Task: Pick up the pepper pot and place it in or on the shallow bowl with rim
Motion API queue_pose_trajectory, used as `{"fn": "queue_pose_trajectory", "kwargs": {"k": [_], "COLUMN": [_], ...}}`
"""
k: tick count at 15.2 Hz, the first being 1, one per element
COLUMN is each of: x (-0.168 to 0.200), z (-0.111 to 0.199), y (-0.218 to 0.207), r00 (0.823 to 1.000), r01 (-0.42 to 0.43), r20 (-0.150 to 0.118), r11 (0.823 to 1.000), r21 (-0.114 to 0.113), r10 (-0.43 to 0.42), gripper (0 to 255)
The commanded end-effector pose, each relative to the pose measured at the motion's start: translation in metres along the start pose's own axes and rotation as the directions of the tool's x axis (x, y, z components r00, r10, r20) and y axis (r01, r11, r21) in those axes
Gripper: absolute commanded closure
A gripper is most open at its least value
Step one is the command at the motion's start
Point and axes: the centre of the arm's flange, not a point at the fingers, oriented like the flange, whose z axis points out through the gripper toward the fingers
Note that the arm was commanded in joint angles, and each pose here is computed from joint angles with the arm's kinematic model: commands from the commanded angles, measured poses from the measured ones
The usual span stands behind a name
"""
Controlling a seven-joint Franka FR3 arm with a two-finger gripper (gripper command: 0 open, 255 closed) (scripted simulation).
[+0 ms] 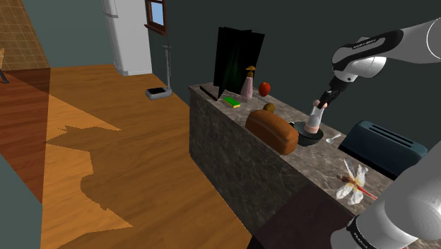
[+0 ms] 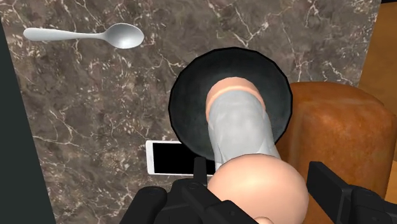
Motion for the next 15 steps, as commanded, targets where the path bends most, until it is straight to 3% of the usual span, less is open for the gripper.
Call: {"fn": "queue_pose_trajectory", "kwargs": {"k": [1,4,5,10,14,15], "x": [0.0,0.0,0.0,0.0,0.0,0.0], "z": [0.001,0.001,0.001,0.001,-0.049,-0.049], "y": [0.0,0.0,0.0,0.0,0.0,0.0], "r00": [1.0,1.0,1.0,1.0,1.0,1.0], "r01": [0.0,0.0,0.0,0.0,0.0,0.0], "r20": [0.0,0.0,0.0,0.0,0.0,0.0], "r11": [1.0,1.0,1.0,1.0,1.0,1.0], "r21": [0.0,0.0,0.0,0.0,0.0,0.0], "r10": [0.0,0.0,0.0,0.0,0.0,0.0], "gripper": [255,255,0,0,0,0]}}
